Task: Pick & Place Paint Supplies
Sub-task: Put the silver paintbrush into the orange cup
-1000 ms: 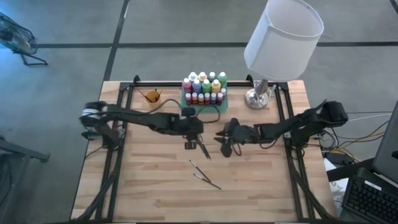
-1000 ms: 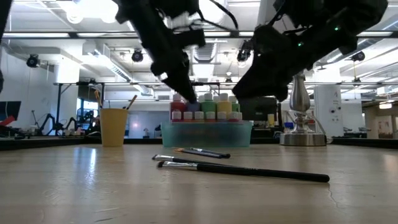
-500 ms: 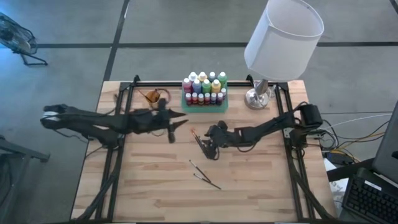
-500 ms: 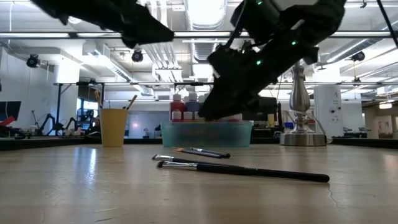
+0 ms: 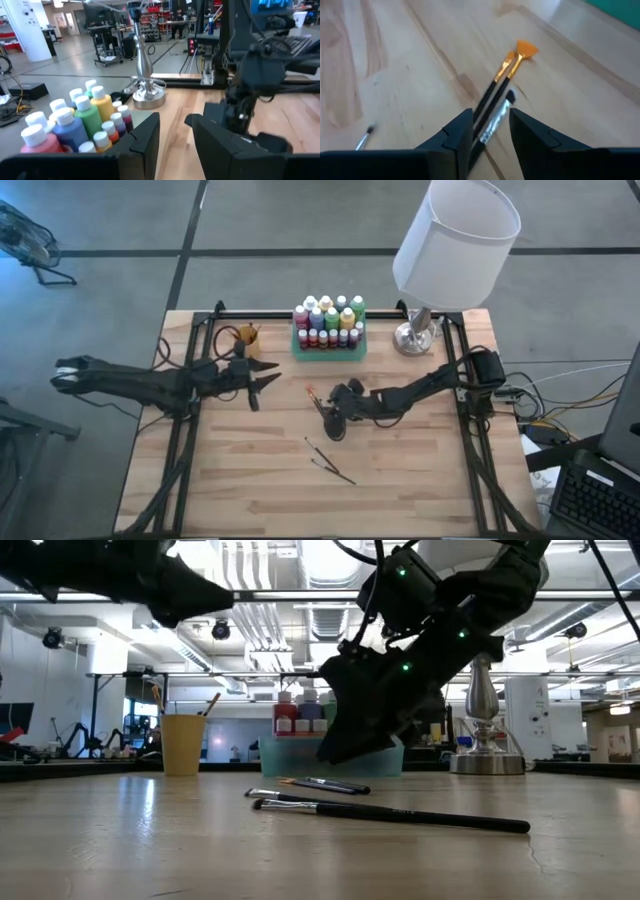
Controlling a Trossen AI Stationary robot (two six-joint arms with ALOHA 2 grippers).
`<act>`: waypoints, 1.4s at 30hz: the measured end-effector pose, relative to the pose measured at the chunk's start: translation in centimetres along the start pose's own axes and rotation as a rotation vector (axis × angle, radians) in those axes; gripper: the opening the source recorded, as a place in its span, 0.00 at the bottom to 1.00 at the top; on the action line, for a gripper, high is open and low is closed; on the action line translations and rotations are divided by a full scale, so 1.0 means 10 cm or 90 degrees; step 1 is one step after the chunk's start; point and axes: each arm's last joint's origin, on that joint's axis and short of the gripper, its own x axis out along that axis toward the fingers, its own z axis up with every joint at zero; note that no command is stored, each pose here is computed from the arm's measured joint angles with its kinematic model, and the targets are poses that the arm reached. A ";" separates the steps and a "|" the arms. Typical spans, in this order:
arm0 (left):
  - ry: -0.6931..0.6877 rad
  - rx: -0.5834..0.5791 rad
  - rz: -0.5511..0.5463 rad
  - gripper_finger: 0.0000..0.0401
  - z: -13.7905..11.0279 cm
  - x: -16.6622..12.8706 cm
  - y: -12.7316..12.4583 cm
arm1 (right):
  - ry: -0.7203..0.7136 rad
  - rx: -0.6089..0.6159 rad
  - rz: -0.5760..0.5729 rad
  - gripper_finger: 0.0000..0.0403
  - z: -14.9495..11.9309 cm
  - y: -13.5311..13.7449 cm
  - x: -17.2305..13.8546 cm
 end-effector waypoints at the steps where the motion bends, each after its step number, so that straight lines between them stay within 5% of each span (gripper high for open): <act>1: 0.001 0.000 0.000 0.30 -0.02 -0.01 0.00 | -0.003 0.001 0.001 0.31 0.01 0.01 0.00; 22: 0.046 0.015 -0.003 0.30 -0.21 -0.02 -0.01 | 0.015 0.006 -0.028 0.41 -0.12 0.02 0.24; 42: 0.053 0.017 -0.004 0.30 -0.23 -0.02 -0.01 | 0.039 -0.019 -0.045 0.25 -0.15 -0.01 0.23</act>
